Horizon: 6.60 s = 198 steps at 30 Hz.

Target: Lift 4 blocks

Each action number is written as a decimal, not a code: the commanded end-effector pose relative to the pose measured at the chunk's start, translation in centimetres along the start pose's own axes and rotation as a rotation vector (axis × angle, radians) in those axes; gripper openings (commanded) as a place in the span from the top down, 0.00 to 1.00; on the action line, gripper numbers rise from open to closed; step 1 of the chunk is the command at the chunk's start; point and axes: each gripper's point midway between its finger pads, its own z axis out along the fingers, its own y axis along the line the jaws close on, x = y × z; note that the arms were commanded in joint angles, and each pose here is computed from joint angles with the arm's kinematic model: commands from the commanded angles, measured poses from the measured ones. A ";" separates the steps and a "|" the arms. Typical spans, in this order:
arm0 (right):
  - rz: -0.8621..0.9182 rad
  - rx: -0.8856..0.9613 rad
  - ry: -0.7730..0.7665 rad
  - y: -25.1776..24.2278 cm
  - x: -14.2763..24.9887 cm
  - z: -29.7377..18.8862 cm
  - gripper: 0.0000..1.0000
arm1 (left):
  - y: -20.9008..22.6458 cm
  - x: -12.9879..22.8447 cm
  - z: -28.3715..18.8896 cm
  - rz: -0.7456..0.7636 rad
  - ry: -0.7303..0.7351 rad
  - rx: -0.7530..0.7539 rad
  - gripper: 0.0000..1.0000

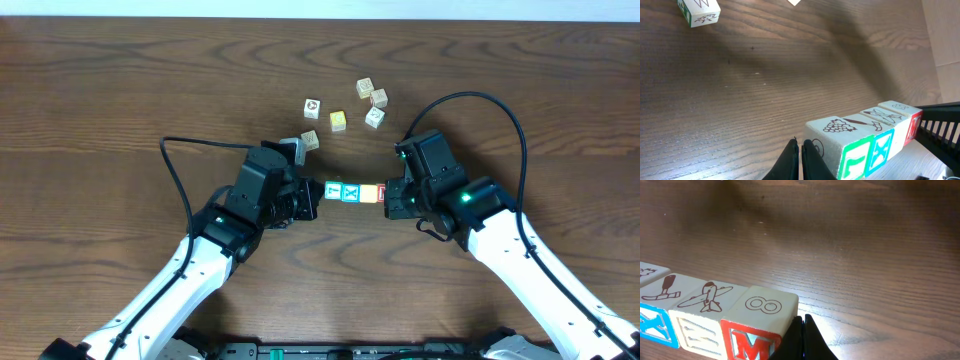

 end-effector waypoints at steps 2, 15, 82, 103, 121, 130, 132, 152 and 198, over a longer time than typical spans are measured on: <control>-0.088 -0.326 0.076 7.6 1.4 -1.9 0.99 | -6.8 0.2 -1.3 0.061 0.066 0.247 0.92; -0.087 -0.325 0.076 7.6 1.4 -1.9 0.99 | -6.8 0.2 -1.3 0.061 0.066 0.247 0.93; -0.087 -0.326 0.076 7.6 1.4 -1.9 0.99 | -6.7 0.2 -1.3 0.061 0.068 0.246 0.93; -0.076 -0.325 0.078 7.6 1.4 -1.9 0.99 | -6.7 0.3 -1.3 0.077 0.068 0.244 0.93; -0.067 -0.282 0.112 7.0 1.7 -0.2 0.99 | -5.2 1.1 -0.8 0.068 0.096 0.181 0.93; -0.062 -0.262 0.134 6.7 2.0 0.7 0.99 | -4.1 1.7 0.4 0.050 0.126 0.150 0.93; -0.060 -0.256 0.147 6.6 2.2 1.1 0.99 | -3.9 1.9 0.6 0.046 0.134 0.144 0.93; -0.052 -0.221 0.179 6.0 2.6 2.6 0.99 | -3.0 2.3 1.3 0.034 0.148 0.114 0.93; -0.044 -0.163 0.225 5.0 3.3 5.0 0.99 | 0.0 4.1 4.1 -0.003 0.227 0.026 0.93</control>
